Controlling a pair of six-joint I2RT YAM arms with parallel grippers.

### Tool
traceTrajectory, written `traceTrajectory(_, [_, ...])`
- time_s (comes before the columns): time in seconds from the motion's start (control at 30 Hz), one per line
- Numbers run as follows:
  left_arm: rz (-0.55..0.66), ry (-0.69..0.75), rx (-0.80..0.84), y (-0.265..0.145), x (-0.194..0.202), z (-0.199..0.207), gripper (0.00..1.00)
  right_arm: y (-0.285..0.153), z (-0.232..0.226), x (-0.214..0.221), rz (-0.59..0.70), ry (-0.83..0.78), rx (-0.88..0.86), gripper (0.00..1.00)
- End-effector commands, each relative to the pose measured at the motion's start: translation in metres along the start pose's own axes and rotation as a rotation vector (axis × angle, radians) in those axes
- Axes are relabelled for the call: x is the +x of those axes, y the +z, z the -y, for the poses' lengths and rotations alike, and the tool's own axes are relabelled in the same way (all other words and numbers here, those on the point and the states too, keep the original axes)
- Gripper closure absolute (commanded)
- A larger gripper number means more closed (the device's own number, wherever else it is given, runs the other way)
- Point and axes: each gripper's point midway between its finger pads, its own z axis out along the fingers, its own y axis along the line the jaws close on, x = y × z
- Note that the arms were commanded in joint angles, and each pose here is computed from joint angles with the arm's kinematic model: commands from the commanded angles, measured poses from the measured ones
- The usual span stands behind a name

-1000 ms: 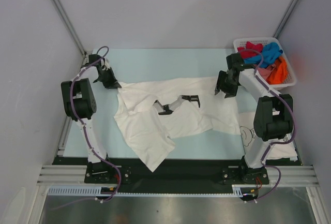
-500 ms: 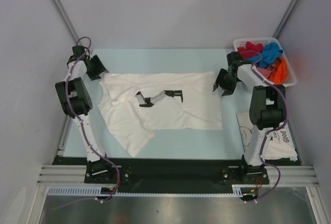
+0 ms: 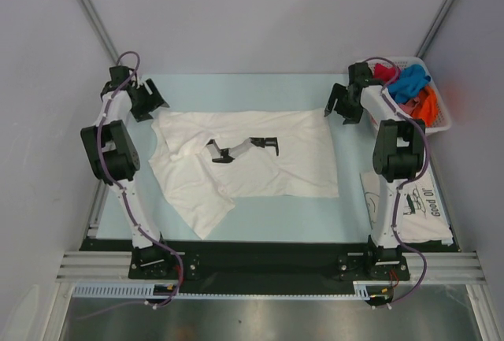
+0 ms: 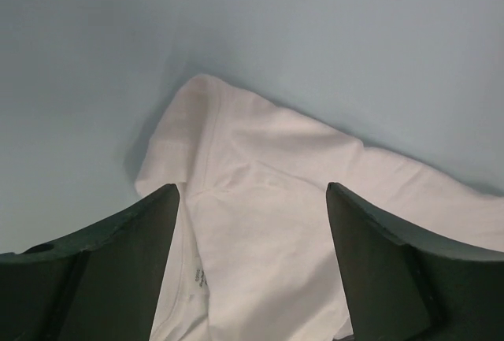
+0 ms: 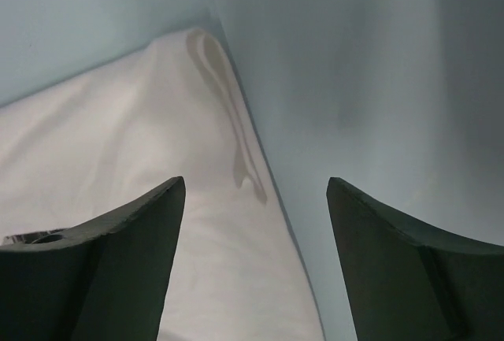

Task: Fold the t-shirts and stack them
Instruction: Fold the tshirt

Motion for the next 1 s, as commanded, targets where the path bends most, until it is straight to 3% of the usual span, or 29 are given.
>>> traceTrajectory(0.0, [-0.008,0.050,0.035,0.014,-0.005,-0.001,0.19,0.032,0.000,-0.020,0.034,-0.060,-0.040,0.21])
traceTrajectory(0.2, [0.007,0.044,0.012,0.022,-0.011,-0.007,0.19,0.056,-0.015,-0.034,0.053,-0.079,-0.152,0.24])
traceTrajectory(0.6, [-0.072,0.020,0.036,0.045,0.003,-0.017,0.28,0.072,-0.027,-0.010,-0.020,-0.059,-0.262,0.37])
traceTrajectory(0.87, [-0.092,0.002,0.061,0.054,0.007,-0.021,0.55,0.082,-0.016,-0.016,-0.019,-0.018,-0.228,0.57])
traceTrajectory(0.97, [-0.091,-0.010,0.075,0.057,0.004,-0.022,0.67,0.086,-0.021,-0.024,-0.010,-0.008,-0.241,0.78])
